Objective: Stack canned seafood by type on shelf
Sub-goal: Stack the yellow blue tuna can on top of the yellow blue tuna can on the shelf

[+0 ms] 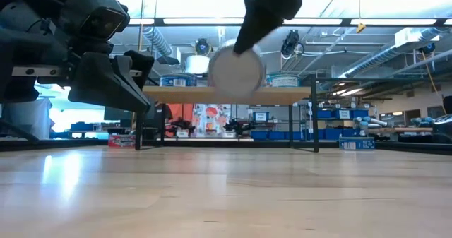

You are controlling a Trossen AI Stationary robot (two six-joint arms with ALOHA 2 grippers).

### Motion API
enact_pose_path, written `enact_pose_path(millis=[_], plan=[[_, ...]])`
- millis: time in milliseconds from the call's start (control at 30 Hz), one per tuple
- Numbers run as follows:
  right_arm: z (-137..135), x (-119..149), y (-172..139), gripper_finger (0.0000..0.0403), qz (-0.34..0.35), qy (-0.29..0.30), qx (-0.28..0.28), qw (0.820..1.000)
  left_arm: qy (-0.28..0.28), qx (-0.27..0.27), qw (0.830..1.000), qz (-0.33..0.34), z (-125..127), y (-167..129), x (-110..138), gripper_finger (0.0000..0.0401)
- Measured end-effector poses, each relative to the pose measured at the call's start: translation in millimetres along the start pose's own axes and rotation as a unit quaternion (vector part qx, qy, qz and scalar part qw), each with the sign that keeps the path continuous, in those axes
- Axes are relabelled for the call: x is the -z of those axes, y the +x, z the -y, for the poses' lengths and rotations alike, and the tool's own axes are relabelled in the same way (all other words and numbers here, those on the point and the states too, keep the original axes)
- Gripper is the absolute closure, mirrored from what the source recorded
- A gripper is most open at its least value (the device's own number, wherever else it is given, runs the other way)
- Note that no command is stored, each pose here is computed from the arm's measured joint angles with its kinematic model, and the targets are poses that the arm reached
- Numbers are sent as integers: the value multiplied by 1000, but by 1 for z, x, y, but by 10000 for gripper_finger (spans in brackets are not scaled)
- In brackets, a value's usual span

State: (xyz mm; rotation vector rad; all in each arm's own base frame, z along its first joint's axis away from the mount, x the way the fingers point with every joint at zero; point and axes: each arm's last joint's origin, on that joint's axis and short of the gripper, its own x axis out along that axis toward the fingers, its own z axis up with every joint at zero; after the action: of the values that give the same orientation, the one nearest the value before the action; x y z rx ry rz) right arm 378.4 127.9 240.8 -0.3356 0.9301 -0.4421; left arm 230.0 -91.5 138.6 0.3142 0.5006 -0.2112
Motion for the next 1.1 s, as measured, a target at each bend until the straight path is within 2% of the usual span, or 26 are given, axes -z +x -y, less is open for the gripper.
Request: enact_pose_path(millis=[67,167,267,367,600,800,933,1100], plan=[[11,-6,-11,250,-5,-32,57,998,0,0,1000,0,0,0,0,397],[27,-12,-22,250,-7,-87,149,985,0,0,1000,0,0,0,0,397],[42,-15,-26,250,-11,-141,236,961,1,0,1000,0,0,0,0,397],[53,-17,-22,250,-25,-186,290,938,3,0,1000,0,0,0,0,397],[87,-7,7,250,-105,-225,316,916,3,-1,1000,-1,0,0,0,397],[115,15,29,248,-164,-202,357,897,4,-1,1000,-2,0,0,0,397],[126,27,41,247,-191,-171,352,900,7,-1,1000,-2,0,0,0,397],[130,35,50,247,-208,-165,350,898,10,-1,1000,-2,0,0,0,397]])
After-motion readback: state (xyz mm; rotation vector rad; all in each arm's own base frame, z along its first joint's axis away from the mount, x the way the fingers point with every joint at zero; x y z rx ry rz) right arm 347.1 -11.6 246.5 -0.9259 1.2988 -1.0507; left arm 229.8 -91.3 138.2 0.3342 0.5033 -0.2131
